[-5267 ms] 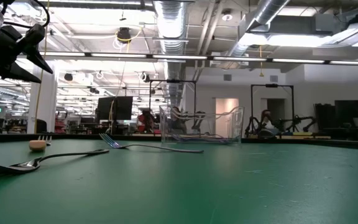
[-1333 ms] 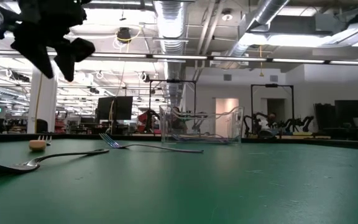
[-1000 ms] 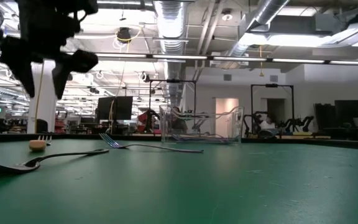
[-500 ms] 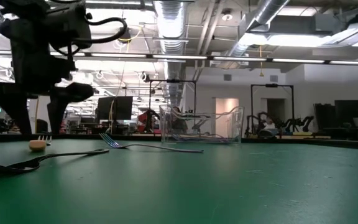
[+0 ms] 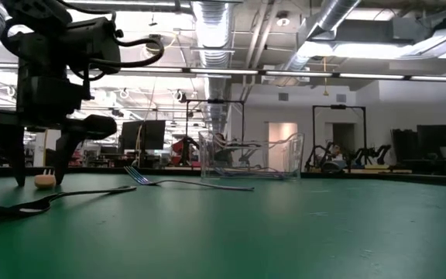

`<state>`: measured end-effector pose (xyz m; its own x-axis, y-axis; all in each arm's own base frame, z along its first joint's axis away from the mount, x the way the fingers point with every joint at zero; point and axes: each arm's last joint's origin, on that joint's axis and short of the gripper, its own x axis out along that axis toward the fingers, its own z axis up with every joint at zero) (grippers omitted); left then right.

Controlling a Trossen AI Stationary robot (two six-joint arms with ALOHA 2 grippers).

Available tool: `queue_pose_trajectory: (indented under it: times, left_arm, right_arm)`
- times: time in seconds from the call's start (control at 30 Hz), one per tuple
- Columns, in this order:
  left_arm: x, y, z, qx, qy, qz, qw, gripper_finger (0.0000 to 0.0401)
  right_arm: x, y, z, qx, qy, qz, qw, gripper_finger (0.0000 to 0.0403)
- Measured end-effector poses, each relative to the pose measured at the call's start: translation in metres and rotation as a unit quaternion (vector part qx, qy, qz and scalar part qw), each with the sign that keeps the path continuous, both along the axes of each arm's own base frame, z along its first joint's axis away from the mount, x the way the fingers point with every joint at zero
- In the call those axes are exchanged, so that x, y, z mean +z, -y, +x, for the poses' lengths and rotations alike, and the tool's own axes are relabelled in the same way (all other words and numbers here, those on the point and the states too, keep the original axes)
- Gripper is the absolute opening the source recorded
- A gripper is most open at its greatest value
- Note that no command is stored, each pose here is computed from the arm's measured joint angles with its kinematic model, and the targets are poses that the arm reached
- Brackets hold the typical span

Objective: Sort silverware by color (type)
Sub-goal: Put the orange fork into the bottom left transparent bin

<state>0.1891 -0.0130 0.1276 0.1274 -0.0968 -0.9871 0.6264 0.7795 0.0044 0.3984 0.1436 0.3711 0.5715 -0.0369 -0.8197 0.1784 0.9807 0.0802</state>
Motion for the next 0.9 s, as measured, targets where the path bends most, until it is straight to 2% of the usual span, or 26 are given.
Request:
queue_pose_trajectory:
  times: [0.13, 0.37, 0.5, 0.7, 0.9]
  left_arm:
    - [0.001, 0.0, 0.003, -0.005, -0.001, 0.003, 1.0, 0.0144]
    - [0.002, 0.0, 0.005, -0.011, 0.008, 0.007, 1.0, 0.0029]
    - [0.002, 0.0, 0.005, 0.015, 0.006, 0.008, 1.0, 0.0025]
    - [0.013, 0.0, 0.011, 0.077, 0.023, -0.001, 0.997, 0.0025]
    - [0.053, -0.002, 0.025, 0.131, 0.147, -0.024, 0.98, 0.0025]
  right_arm:
    - [0.0, 0.0, 0.0, 0.001, -0.002, -0.002, 1.0, 0.0127]
    - [0.0, 0.0, 0.0, 0.0, -0.002, -0.002, 1.0, 0.0127]
    - [0.0, 0.0, -0.001, 0.0, -0.001, -0.003, 1.0, 0.0127]
    - [0.01, -0.008, -0.011, -0.022, 0.031, -0.054, 0.998, 0.0127]
    - [0.046, -0.01, -0.043, -0.052, 0.094, -0.103, 0.989, 0.0127]
